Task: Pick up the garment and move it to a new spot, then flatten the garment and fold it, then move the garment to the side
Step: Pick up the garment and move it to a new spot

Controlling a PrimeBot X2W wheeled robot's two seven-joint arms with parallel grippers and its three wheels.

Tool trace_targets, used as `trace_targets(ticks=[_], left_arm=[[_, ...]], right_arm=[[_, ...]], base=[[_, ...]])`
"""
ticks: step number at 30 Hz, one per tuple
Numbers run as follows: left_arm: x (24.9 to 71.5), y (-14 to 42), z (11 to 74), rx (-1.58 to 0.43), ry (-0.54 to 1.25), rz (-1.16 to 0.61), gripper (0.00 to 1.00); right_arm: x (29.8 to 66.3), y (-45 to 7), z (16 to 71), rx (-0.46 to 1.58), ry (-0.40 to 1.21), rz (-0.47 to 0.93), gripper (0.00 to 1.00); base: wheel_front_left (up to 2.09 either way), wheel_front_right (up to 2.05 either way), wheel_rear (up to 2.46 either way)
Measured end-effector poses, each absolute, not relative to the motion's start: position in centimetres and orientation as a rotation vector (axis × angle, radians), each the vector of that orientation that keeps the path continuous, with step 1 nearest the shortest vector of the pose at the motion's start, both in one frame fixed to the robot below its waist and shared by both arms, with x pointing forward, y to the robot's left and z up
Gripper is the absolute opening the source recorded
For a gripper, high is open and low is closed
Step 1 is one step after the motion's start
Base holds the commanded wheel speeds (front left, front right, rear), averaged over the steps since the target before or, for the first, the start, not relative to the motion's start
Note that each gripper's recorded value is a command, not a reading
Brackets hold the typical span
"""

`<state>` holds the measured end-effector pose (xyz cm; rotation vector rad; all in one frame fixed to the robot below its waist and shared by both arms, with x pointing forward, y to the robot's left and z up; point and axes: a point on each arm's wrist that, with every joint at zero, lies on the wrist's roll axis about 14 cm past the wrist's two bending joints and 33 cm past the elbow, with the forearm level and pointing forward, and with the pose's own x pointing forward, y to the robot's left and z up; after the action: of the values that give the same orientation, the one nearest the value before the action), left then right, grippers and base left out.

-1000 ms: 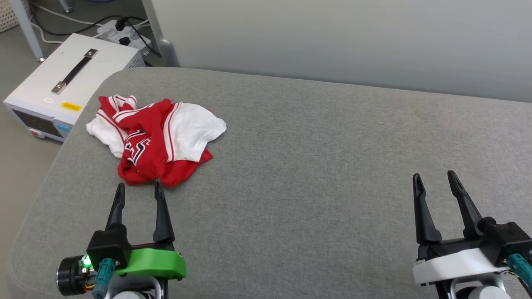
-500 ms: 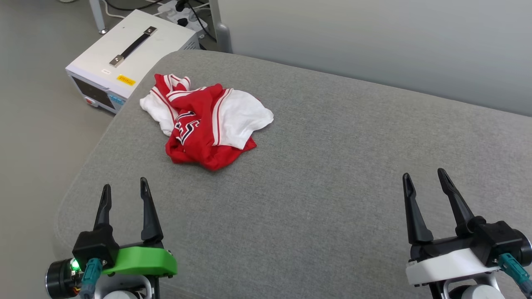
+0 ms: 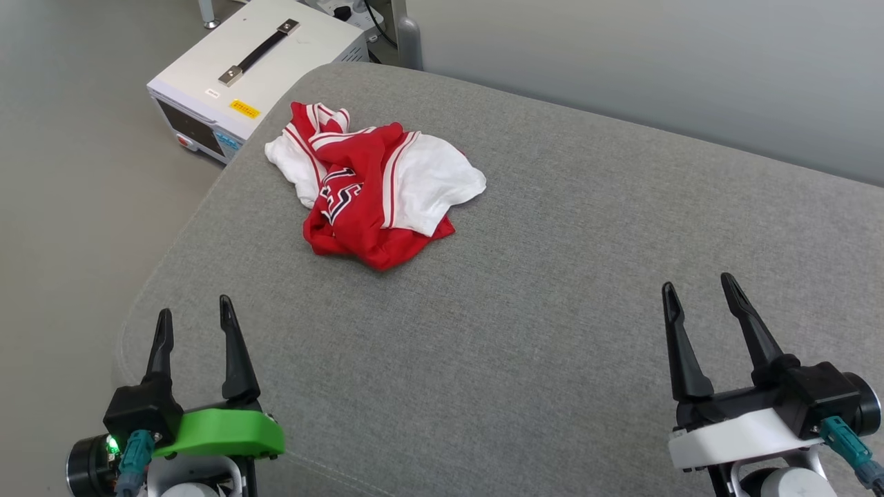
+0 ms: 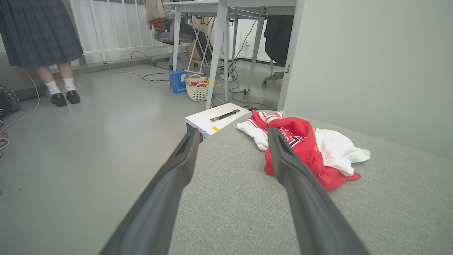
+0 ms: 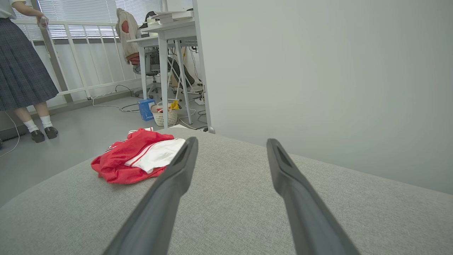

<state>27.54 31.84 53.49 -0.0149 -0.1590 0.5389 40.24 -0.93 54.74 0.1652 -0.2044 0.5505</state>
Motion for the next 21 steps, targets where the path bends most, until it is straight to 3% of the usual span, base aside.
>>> trace_targets(ticks=[5,15,21], left_arm=[[29.1,32.5,55.0,-0.01,-0.205,0.509,1.0],[38.0,35.4,63.6,0.059,-0.412,0.356,1.0],[45.0,36.0,64.8,0.058,-0.365,0.266,1.0]], right_arm=[[40.6,-1.2,54.9,0.162,-0.213,0.54,1.0],[42.9,-2.2,54.8,0.132,-0.242,0.502,1.0],[44.6,-3.6,53.8,0.128,-0.234,0.454,1.0]], base=[[0.0,0.0,0.0],[0.0,0.0,0.0],[0.0,0.0,0.0]])
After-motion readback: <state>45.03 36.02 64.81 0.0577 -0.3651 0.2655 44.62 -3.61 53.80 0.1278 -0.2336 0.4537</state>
